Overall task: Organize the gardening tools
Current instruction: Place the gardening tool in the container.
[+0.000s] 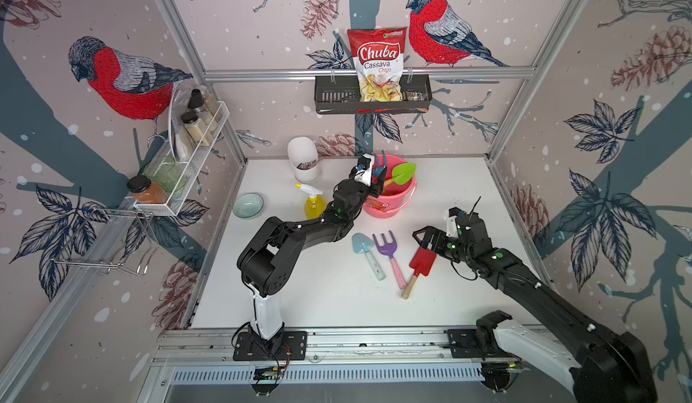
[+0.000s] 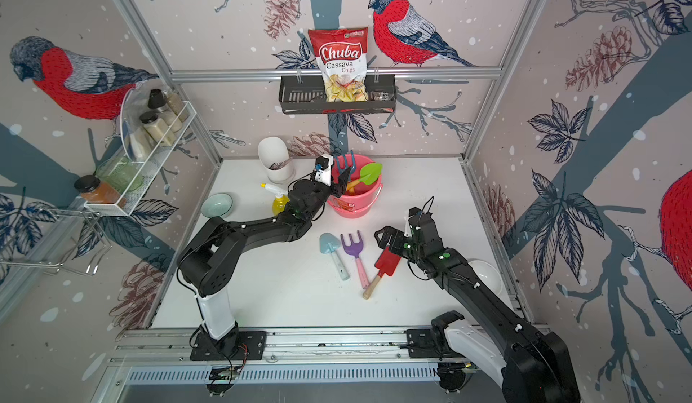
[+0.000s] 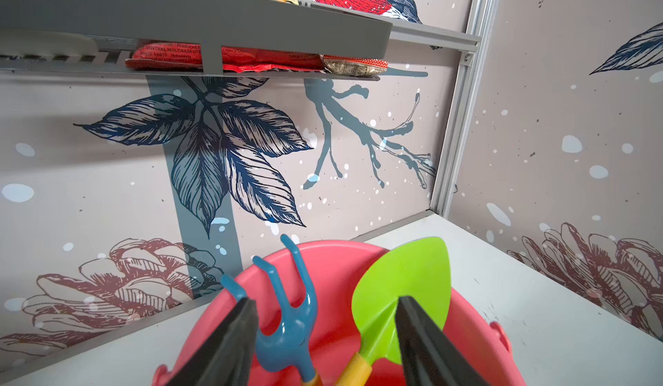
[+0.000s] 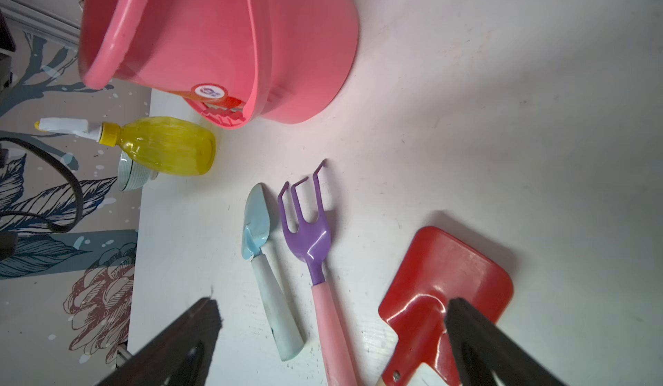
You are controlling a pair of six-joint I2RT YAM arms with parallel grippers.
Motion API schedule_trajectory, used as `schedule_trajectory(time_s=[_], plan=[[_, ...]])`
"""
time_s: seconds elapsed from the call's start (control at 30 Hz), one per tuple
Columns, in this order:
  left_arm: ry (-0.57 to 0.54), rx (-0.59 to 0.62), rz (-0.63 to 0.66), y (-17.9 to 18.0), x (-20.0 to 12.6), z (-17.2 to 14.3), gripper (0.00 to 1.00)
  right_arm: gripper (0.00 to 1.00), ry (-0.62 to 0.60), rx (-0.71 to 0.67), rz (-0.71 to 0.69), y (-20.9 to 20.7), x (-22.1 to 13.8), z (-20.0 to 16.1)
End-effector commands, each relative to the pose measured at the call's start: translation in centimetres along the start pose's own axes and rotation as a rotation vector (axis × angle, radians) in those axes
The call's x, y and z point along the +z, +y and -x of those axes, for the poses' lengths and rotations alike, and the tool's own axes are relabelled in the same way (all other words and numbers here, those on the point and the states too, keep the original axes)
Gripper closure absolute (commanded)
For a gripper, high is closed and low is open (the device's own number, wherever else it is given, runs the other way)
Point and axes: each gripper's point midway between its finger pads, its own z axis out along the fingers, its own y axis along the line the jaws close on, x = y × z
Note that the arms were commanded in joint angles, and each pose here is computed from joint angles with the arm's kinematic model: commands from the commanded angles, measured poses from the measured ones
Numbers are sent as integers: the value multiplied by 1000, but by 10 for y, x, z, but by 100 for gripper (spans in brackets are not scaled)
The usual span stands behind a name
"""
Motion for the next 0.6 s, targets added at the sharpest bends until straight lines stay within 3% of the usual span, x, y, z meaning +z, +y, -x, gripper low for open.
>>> schedule_trajectory(time_s=[0.0,0.1,0.3,0.5,0.57], plan=[[-98,-23,-5,1,-8,31,25,0,32,7,10,4,-3,-11],[-109,-42,-8,0,-19,43,17,0,64,1,-1,6,-7,-24],[-10,-31,27,-9,-44,46,4,0,157,-3,-84,4,-10,-60],[67,-94,19,-19,-95,37,3,0,211,56,-94,6,-12,-90],[98,-100,13,-22,-112,29,3,7,217,68,-101,5,-12,-95]])
